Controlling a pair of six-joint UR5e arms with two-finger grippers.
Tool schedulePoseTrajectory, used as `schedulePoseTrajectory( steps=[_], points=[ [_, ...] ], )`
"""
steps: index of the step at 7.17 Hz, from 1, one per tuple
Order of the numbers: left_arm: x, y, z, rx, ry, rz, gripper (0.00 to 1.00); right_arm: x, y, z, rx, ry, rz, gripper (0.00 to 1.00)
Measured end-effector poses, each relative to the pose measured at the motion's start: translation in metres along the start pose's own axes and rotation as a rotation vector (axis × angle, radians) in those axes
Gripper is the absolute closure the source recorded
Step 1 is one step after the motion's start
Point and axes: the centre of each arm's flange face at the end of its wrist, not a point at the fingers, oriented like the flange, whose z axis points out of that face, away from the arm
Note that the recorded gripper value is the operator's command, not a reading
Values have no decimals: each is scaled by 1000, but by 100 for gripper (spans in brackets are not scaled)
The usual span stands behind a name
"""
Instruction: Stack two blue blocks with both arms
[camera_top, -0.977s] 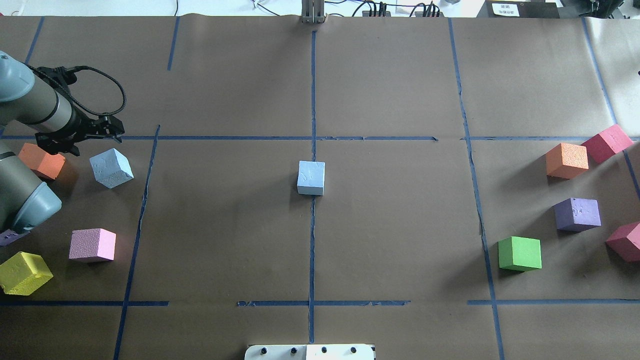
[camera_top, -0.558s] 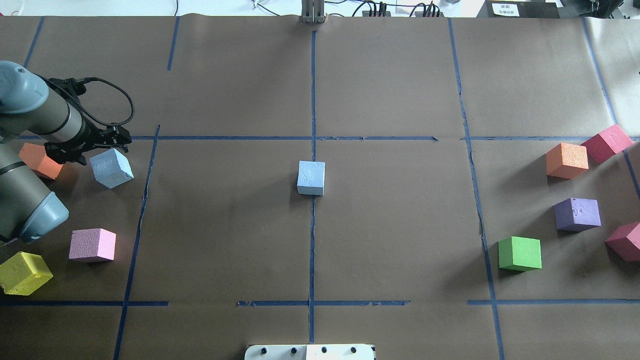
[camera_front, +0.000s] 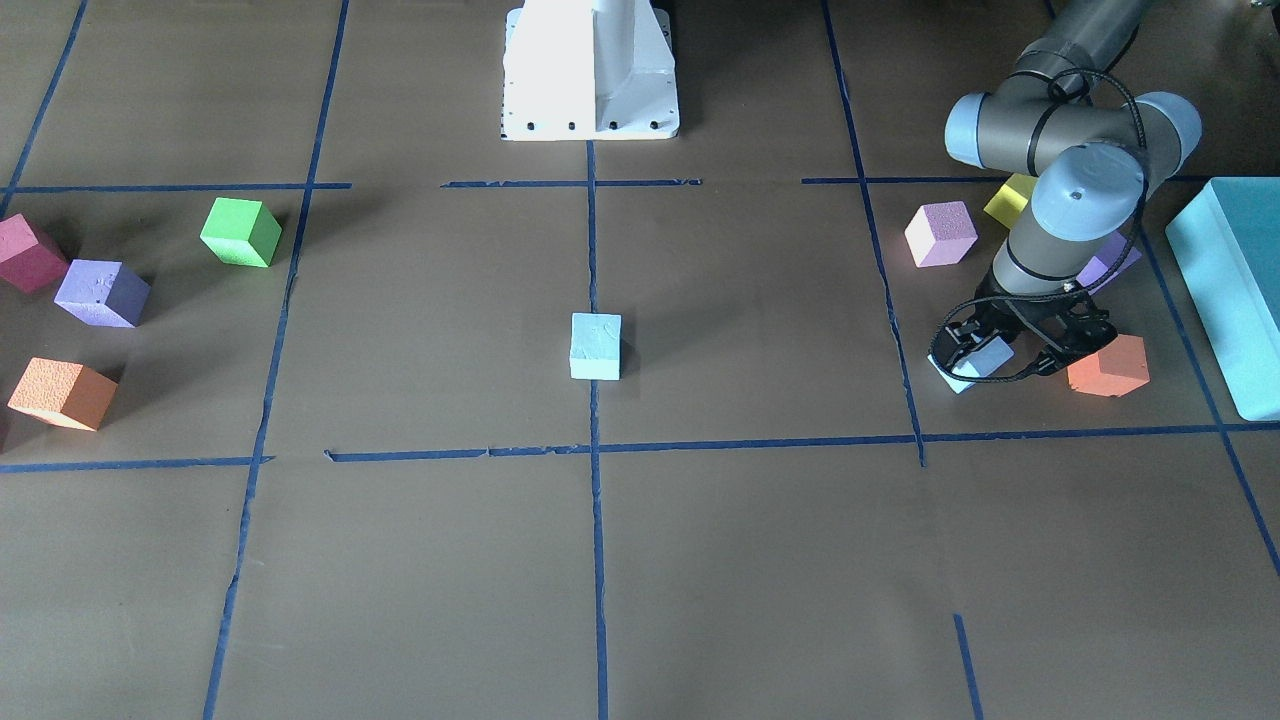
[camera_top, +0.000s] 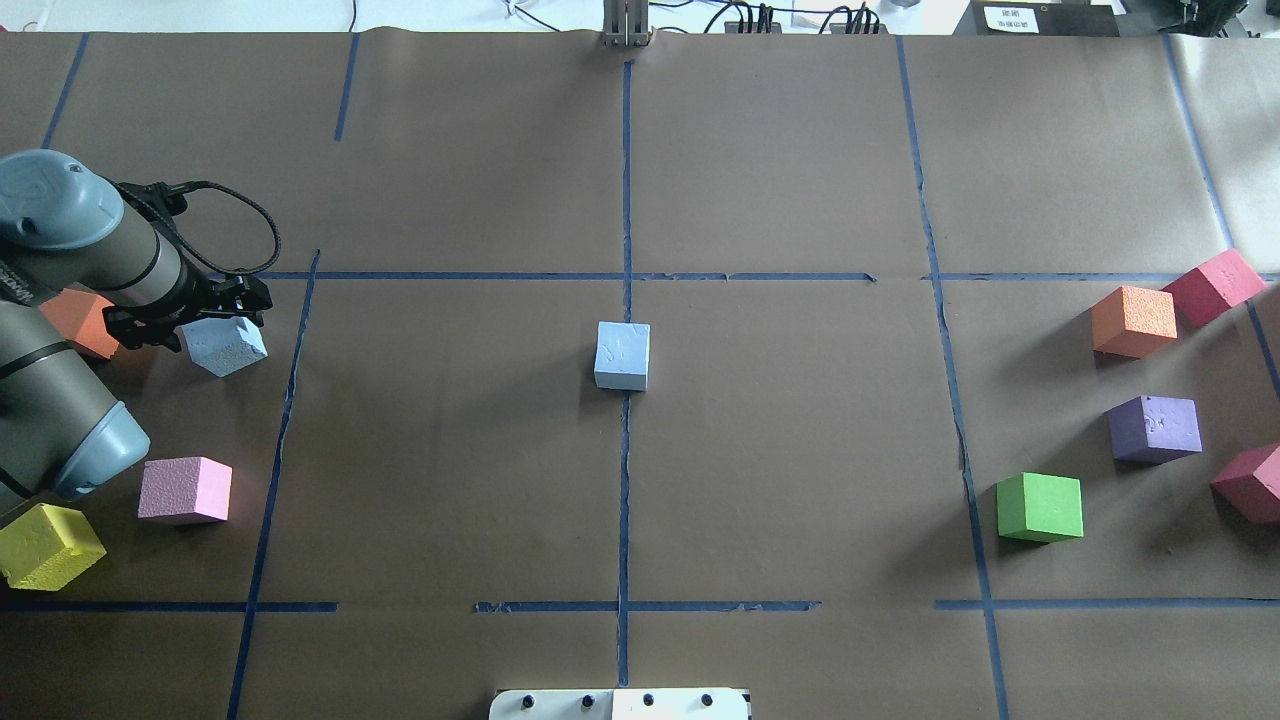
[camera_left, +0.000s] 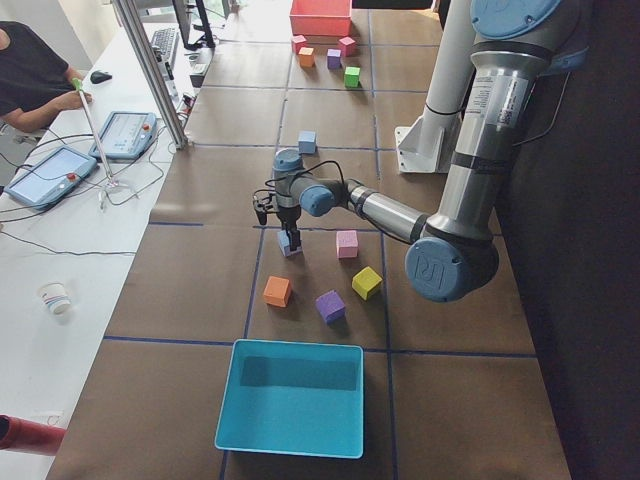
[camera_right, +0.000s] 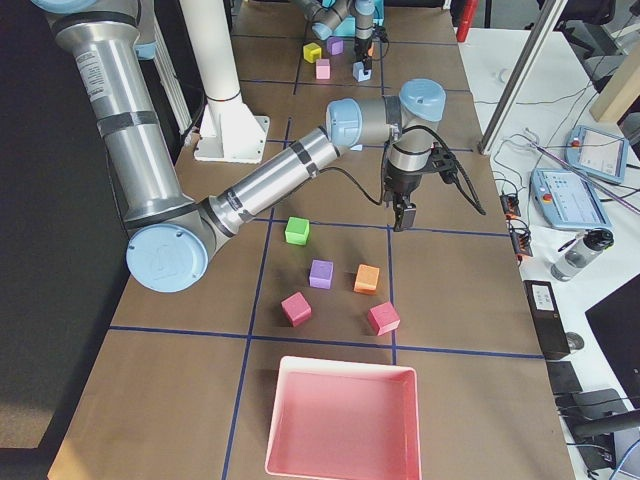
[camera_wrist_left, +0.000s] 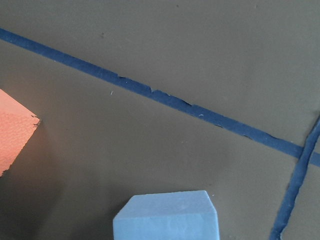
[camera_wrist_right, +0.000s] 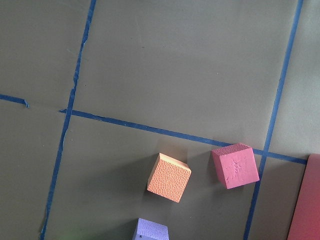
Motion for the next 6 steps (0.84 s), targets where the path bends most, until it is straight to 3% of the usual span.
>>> schedulePoseTrajectory(
  steps=[1,3,4,6],
  points=[
    [-1,0,7,-6,-11,-2,10,0,0,0,0,1,0,0],
    [2,1,8,-12,-10,0,83,0,0,0,1,3,-1,0],
    [4,2,5,-15,-4,2,97,1,0,0,0,3,-1,0],
    [7,8,-7,-36,20,16,100,1,1,0,0,2,1,0]
  ],
)
